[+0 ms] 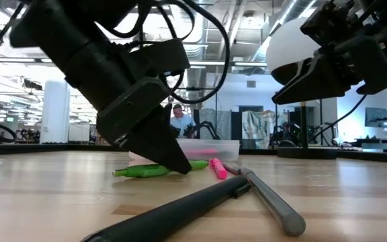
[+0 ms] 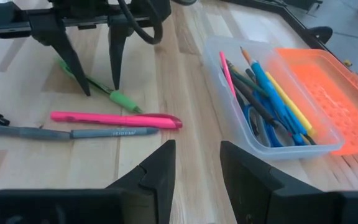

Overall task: Pick & place school supplies into a supply box
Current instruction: Put the green pen into the supply box

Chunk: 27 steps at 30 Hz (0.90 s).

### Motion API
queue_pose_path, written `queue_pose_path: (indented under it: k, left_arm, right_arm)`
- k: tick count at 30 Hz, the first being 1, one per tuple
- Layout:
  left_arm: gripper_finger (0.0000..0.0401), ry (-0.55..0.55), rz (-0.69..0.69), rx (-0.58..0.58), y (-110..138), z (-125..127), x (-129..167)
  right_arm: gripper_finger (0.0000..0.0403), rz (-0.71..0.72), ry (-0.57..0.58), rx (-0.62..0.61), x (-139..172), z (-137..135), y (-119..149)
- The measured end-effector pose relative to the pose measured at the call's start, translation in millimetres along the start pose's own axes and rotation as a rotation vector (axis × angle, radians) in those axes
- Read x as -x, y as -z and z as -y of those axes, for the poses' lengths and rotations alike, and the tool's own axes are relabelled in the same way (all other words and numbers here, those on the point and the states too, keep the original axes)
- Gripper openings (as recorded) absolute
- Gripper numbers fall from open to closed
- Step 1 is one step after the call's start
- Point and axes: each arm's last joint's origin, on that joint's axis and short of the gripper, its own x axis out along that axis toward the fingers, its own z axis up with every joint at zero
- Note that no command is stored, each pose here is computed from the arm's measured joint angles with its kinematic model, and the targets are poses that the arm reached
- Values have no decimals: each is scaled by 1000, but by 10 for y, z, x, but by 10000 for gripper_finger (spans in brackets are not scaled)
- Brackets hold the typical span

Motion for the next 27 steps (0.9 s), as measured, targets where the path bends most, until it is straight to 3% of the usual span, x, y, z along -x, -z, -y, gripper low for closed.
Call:
queue_pose_path:
  k: [27]
  left_arm:
    - [148,145,-703,-283,29,-18,410]
  right_arm:
    - [122,7,-39,-18,14,-32,-6]
